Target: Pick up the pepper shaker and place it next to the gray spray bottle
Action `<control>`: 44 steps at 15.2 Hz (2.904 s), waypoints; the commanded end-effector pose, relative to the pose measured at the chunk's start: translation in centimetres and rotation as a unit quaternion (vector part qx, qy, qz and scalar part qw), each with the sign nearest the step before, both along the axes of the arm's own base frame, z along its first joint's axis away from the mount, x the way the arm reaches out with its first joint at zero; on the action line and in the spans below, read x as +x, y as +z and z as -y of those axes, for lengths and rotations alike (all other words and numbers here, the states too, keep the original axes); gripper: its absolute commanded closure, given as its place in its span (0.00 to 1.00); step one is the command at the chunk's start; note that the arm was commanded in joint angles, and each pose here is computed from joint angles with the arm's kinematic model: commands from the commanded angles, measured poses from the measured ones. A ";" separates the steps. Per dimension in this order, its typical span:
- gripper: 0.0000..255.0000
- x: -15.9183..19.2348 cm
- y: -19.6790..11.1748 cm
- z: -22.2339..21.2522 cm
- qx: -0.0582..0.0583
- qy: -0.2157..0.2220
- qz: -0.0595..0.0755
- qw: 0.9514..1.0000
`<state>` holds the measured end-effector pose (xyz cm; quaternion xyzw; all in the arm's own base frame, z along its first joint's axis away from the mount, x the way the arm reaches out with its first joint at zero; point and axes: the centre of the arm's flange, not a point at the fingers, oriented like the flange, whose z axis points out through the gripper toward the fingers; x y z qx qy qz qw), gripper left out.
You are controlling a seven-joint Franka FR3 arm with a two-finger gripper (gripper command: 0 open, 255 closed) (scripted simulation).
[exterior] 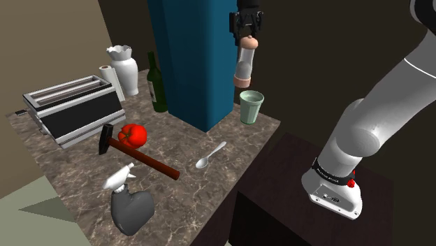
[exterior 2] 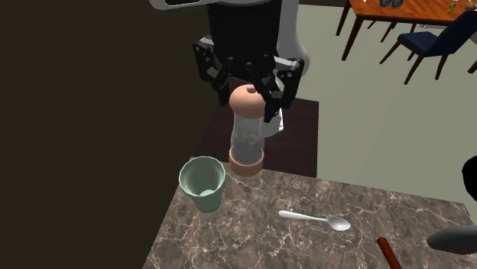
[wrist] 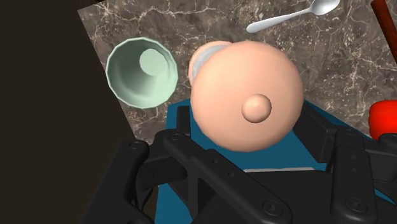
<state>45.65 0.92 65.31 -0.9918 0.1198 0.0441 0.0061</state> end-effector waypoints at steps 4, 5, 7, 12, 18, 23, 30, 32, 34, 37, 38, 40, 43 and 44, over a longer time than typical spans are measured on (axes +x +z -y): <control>1.00 0.0 2.7 0.1 0.000 0.000 0.000 1.000; 1.00 0.0 3.2 0.1 0.000 0.000 0.000 1.000; 1.00 0.0 4.3 0.1 0.000 0.000 0.000 1.000; 1.00 -0.7 5.7 -2.5 0.000 0.000 0.000 1.000; 1.00 -2.7 5.8 -10.1 0.000 0.000 0.000 1.000; 1.00 -4.5 5.8 -16.5 0.000 0.000 0.000 1.000; 1.00 -6.9 5.8 -25.4 0.000 0.000 0.000 1.000; 1.00 -7.6 5.8 -28.0 0.000 0.000 0.000 1.000; 1.00 -8.3 5.8 -30.5 0.000 0.000 0.000 1.000; 1.00 -9.3 5.8 -34.3 0.000 0.000 0.000 1.000; 1.00 -9.7 5.8 -35.6 0.000 0.000 0.000 1.000; 1.00 -10.4 5.8 -38.2 0.000 0.000 0.000 1.000; 1.00 -11.4 5.8 -42.1 0.000 0.000 0.000 1.000; 1.00 -11.4 5.3 -42.1 0.000 0.000 0.000 1.000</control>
